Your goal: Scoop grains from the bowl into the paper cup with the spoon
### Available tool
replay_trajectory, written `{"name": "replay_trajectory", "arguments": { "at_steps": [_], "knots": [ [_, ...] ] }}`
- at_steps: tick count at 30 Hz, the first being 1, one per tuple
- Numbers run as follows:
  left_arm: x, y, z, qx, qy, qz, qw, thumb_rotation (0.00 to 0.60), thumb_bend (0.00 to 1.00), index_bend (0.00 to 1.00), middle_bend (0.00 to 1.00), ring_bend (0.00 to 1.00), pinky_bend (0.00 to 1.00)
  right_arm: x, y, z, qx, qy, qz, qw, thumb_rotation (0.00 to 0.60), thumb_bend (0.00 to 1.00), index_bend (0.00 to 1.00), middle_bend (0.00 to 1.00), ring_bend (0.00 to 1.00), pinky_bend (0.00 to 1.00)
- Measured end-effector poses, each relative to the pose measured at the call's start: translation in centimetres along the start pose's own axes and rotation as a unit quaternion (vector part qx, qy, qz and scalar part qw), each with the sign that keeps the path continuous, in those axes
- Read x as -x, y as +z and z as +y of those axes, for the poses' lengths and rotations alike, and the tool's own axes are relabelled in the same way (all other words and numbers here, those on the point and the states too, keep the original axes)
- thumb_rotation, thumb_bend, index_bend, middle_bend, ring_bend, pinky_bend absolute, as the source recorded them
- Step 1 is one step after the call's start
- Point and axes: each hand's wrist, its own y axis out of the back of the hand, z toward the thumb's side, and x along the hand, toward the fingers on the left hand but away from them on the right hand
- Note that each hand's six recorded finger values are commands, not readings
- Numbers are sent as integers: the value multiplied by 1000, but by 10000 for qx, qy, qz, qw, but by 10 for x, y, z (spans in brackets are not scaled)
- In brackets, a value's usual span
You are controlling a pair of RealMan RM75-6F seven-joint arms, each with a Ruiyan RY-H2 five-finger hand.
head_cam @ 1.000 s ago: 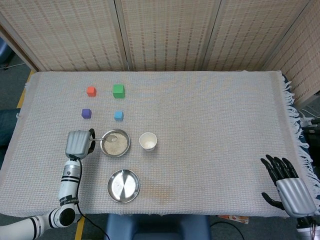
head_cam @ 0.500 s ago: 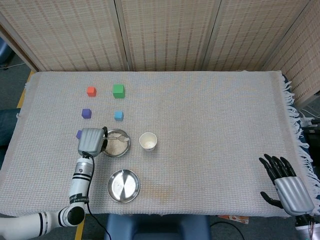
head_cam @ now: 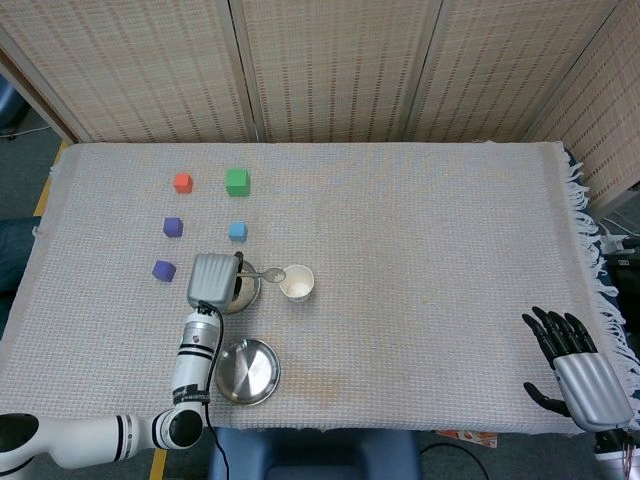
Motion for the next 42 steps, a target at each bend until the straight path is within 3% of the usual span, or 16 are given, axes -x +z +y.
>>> {"name": "replay_trajectory", "arguments": {
  "at_steps": [5, 10, 17, 23, 30, 33, 39, 42],
  "knots": [
    [2, 9, -1, -186, 196, -107, 9996, 600, 396, 846, 1000, 1000, 1000, -2, 1, 0, 10, 32, 4, 10000, 600, 119, 0, 0, 0, 0],
    [3, 20, -5, -585, 611, -303, 9960, 600, 398, 846, 1000, 1000, 1000, -4, 2, 1, 20, 25, 37, 10000, 600, 119, 0, 0, 0, 0],
    [1, 29, -13, -1361, 1381, -577, 9793, 600, 397, 847, 1000, 1000, 1000, -7, 2, 4, 4, -43, 20, 10000, 600, 119, 0, 0, 0, 0],
    [4, 36, -18, -2024, 2050, -917, 9532, 600, 398, 848, 1000, 1000, 1000, -8, -3, 4, -41, -47, -99, 9999, 600, 119, 0, 0, 0, 0],
    [14, 46, -21, -2729, 2792, -1368, 9104, 600, 396, 851, 1000, 1000, 1000, -7, -2, 2, -96, 17, -204, 9997, 600, 119, 0, 0, 0, 0],
    [13, 45, -23, -2972, 2964, -1406, 8967, 600, 398, 852, 1000, 1000, 1000, -8, -2, 2, -105, 42, -196, 9997, 600, 119, 0, 0, 0, 0],
    [10, 40, -25, -3317, 3221, -1421, 8752, 600, 397, 852, 1000, 1000, 1000, -8, -3, 1, -119, 79, -237, 9996, 600, 119, 0, 0, 0, 0],
    [11, 38, -24, -3334, 3314, -1422, 8711, 600, 398, 853, 1000, 1000, 1000, -7, -3, 0, -120, 109, -237, 9996, 600, 119, 0, 0, 0, 0]
  ]
}}
